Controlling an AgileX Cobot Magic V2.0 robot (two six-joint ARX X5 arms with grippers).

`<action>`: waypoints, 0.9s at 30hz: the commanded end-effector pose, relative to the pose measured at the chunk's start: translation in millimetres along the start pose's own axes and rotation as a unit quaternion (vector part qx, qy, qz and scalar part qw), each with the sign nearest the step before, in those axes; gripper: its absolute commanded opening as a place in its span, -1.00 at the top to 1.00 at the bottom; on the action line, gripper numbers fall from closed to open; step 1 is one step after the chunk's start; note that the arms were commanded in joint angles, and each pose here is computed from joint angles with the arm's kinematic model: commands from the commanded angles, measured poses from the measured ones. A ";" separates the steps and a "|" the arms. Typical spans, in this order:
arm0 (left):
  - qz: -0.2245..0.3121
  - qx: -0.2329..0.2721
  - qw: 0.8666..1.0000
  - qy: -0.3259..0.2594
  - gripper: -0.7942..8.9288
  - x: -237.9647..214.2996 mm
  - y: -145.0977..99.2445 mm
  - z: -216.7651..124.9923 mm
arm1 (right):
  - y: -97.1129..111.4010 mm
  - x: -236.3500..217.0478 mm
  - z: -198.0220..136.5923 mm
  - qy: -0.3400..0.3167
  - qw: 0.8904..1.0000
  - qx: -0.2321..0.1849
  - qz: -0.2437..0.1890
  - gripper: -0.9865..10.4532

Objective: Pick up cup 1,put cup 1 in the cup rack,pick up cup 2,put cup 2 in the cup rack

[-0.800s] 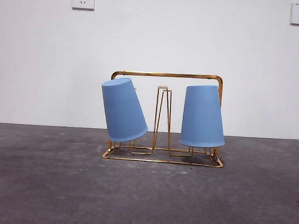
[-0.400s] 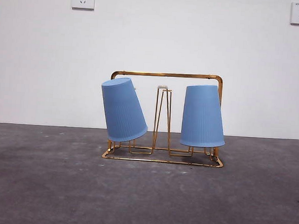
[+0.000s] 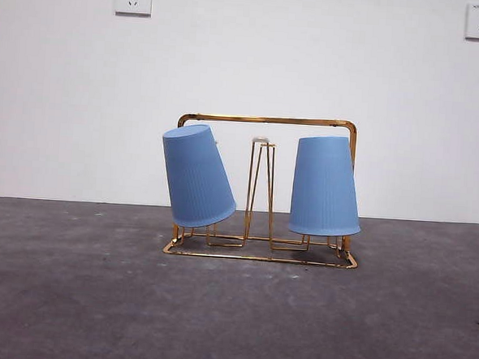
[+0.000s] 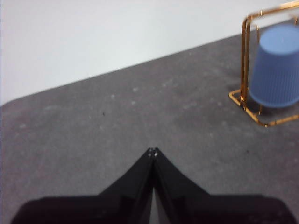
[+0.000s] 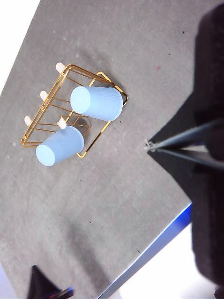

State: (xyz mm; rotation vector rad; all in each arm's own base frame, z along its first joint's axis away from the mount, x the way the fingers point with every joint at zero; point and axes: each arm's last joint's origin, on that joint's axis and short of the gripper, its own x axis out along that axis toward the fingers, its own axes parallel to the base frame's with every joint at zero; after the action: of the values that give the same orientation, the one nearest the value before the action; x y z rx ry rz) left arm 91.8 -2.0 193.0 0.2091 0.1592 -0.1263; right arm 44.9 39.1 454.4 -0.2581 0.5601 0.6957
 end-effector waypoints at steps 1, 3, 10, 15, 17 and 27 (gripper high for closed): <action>0.000 -0.014 1.000 -0.003 0.84 1.7 -2.3 -12.2 | 0.1 2.2 -2.6 0.014 1.000 0.005 0.000 0.82; 0.000 -0.027 1.000 -0.002 0.84 2.5 -3.8 -19.2 | 0.1 2.2 -2.6 0.014 1.000 0.005 0.000 0.82; -0.005 -0.067 0.997 0.025 0.84 6.8 -7.3 -37.1 | 0.1 2.2 -2.6 0.014 1.000 0.005 0.000 0.82; -0.008 -0.089 0.995 0.031 0.84 6.7 -7.7 -38.4 | 0.1 2.2 -2.6 0.014 1.000 0.005 0.000 0.82; -0.008 -0.090 0.995 0.032 0.84 6.8 -7.7 -38.6 | 0.1 2.2 -2.6 0.014 1.000 0.005 0.000 0.82; -0.009 -0.091 0.995 0.041 0.84 7.9 -7.8 -39.7 | 0.1 2.2 -2.6 0.014 1.000 0.005 0.000 0.82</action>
State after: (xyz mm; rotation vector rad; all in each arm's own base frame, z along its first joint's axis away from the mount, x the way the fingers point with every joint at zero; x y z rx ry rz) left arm 92.3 -2.1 153.7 0.0389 0.2517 -0.1217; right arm 44.9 39.1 454.4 -0.2581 0.5601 0.6957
